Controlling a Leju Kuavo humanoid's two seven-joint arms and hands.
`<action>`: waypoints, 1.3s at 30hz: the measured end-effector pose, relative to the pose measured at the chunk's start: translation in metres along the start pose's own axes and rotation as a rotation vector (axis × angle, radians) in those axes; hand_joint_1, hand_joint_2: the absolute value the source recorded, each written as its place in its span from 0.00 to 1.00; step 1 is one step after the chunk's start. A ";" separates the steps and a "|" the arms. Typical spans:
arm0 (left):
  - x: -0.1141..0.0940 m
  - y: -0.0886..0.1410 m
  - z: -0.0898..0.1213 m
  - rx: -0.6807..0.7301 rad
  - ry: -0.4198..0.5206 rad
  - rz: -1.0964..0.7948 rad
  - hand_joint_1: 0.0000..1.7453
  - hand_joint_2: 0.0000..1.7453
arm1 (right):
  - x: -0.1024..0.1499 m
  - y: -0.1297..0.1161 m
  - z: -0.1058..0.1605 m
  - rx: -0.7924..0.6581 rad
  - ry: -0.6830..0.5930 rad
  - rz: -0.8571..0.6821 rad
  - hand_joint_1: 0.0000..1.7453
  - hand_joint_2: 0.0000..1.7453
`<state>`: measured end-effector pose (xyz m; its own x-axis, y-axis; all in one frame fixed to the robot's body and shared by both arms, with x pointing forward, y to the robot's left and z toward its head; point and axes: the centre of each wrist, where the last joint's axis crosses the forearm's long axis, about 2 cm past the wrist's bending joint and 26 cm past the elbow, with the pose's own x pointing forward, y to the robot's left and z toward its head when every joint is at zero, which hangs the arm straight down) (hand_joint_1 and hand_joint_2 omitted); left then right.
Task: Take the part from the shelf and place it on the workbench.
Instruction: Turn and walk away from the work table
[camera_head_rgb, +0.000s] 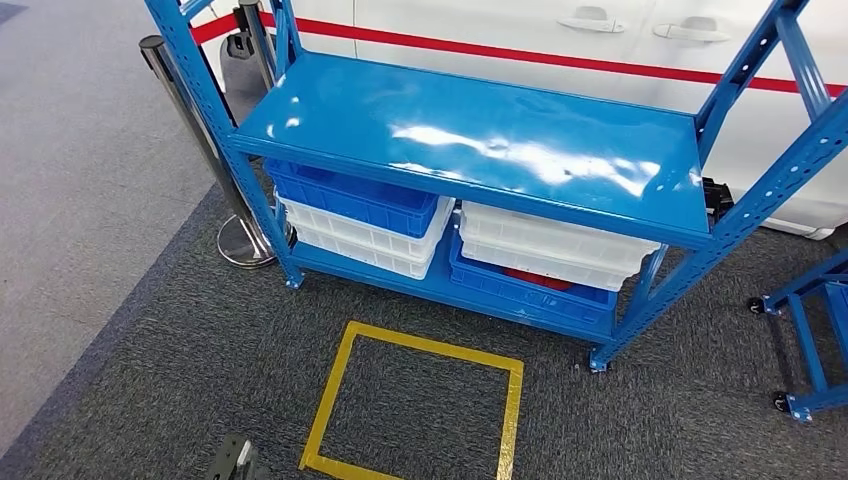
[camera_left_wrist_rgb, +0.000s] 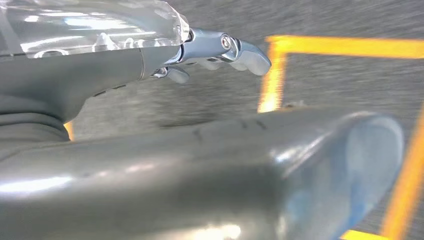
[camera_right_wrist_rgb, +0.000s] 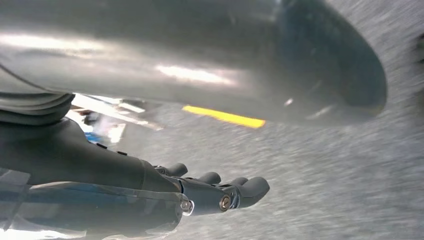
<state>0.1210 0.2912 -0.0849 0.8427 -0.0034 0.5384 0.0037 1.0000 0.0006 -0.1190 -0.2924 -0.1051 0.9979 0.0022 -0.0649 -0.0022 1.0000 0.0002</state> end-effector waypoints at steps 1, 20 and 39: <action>0.002 0.000 0.000 0.000 -0.008 0.000 0.00 0.00 | -0.004 -0.001 0.000 -0.001 0.011 0.000 0.00 0.00; -0.189 0.000 0.091 -0.001 0.555 -0.001 0.00 0.00 | 0.205 -0.001 0.023 0.001 -0.547 0.000 0.00 0.00; -0.105 -0.001 0.039 -0.001 0.284 0.001 0.00 1.00 | 0.116 -0.002 0.001 -0.003 -0.291 0.001 0.00 1.00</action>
<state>0.0117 0.2904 -0.1088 0.9599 -0.0027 0.2804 0.0031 1.0000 -0.0010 -0.0030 -0.2939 -0.1118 0.9746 0.0031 0.2239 -0.0025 1.0000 -0.0030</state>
